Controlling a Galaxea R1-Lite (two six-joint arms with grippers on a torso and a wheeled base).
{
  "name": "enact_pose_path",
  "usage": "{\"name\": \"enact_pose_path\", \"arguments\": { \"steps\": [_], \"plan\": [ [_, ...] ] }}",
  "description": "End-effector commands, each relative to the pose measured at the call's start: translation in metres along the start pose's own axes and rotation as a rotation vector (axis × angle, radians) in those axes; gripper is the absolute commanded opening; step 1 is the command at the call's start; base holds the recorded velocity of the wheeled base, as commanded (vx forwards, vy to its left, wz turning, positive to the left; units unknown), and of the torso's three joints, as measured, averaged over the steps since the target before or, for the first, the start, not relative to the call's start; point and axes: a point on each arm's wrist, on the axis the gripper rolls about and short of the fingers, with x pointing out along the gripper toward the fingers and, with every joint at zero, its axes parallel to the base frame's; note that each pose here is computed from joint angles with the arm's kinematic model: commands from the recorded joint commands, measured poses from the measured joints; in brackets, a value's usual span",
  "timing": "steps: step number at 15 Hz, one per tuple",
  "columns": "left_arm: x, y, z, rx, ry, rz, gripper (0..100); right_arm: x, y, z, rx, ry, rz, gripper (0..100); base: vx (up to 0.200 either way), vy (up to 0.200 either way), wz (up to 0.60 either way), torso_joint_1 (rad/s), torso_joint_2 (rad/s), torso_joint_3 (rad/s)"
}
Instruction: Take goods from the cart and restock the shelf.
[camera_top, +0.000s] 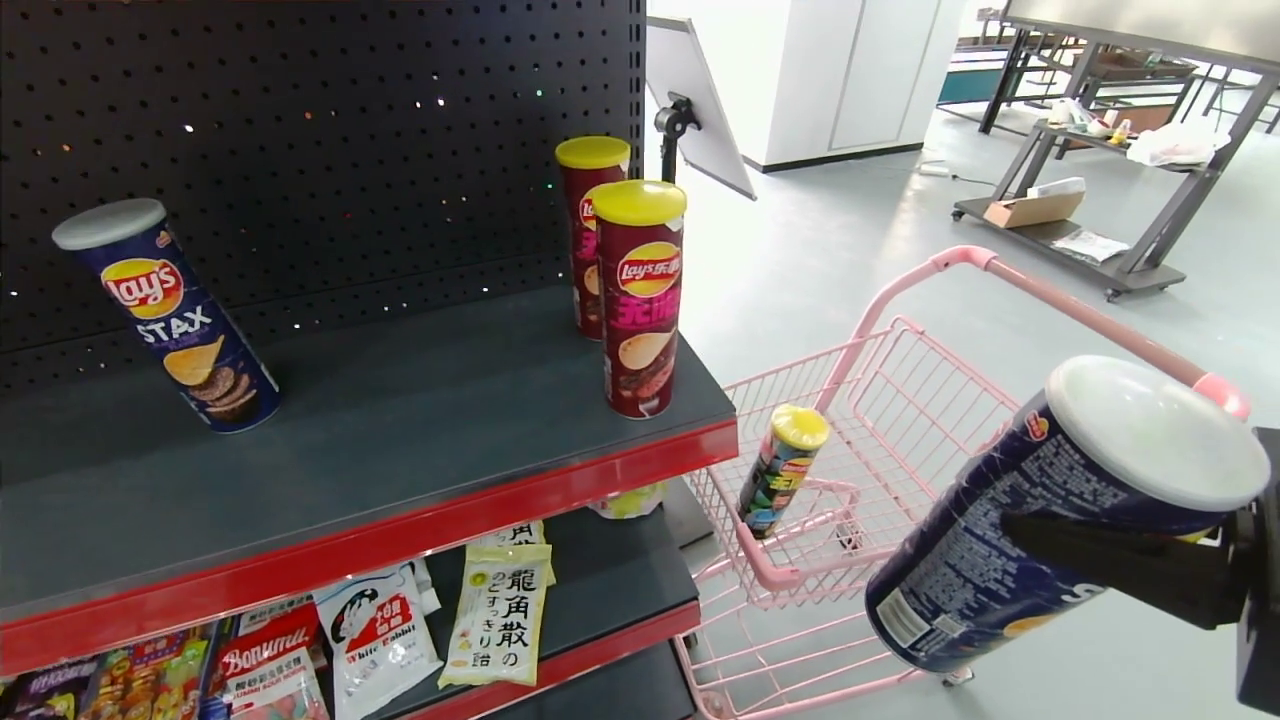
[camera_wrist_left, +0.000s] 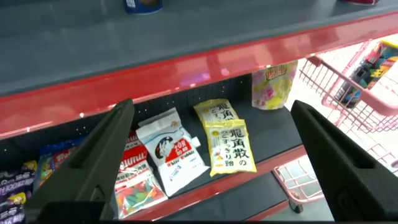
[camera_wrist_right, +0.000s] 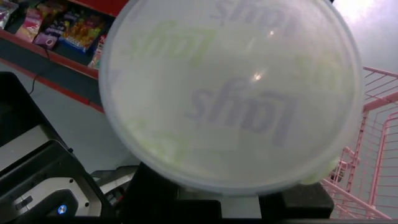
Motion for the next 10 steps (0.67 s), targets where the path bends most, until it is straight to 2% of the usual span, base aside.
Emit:
{"name": "enact_pose_path", "arguments": {
  "steps": [1,5,10],
  "plan": [
    [0.0001,0.0000,-0.0001,0.000,0.001,0.000,100,0.0011,-0.0001,-0.0005,-0.001,0.005,-0.002,0,0.000,0.000,0.00,0.159,-0.39,-0.222],
    [0.0001,0.0000,-0.0002,-0.006,0.003,0.000,100,0.0020,0.0000,-0.0051,-0.020,0.019,-0.010,0,0.000,0.000,0.00,0.160,-0.37,-0.211],
    [0.0001,0.0000,-0.0001,0.000,0.001,0.000,100,0.0017,-0.0001,-0.0085,-0.043,0.025,-0.012,0,0.000,0.000,0.00,0.019,-0.04,-0.022]
  ]
}}
